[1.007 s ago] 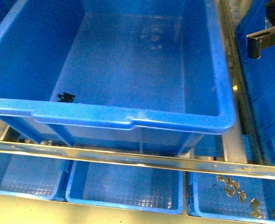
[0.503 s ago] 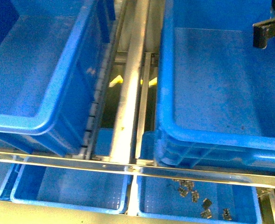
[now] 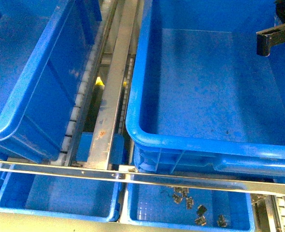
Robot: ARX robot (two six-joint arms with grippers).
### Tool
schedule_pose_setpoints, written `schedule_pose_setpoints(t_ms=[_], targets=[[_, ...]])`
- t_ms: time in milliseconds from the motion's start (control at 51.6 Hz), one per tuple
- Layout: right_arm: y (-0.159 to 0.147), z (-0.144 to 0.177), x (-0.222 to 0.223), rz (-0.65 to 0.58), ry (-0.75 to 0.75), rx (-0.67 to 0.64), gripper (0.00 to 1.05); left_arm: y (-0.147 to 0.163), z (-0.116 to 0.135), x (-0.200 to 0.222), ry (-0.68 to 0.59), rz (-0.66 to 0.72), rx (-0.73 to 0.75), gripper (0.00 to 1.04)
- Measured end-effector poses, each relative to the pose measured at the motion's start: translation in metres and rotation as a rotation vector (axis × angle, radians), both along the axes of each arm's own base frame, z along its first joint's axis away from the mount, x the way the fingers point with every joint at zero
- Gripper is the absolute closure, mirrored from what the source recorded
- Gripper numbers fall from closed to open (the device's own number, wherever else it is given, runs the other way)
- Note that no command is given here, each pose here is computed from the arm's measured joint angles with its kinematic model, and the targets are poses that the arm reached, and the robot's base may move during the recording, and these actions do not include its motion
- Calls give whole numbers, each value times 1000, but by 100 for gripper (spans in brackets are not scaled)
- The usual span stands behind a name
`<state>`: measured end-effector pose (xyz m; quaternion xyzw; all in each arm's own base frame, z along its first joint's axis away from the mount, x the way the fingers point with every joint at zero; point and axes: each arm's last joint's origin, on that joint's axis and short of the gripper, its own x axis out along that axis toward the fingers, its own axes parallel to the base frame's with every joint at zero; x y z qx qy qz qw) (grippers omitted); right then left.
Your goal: Pick red and yellow buttons and place in box
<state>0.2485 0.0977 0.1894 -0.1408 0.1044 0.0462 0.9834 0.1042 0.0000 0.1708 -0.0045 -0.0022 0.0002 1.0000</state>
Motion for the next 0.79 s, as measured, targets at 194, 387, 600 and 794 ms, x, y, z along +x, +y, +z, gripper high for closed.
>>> schedule_pose_setpoints(t_ms=[194, 387, 600, 794], targets=[[-4, 0, 2, -9, 1, 2, 79, 0, -2, -7, 0, 0, 1, 102], [-8, 0, 3, -19, -1, 4, 79, 0, -2, -7, 0, 0, 1, 102], [-13, -4, 6, -33, 14, 21, 79, 0, -2, -7, 0, 0, 1, 91], [-21, -16, 36, -20, 64, 22, 79, 0, -2, -7, -1, 0, 1, 59]])
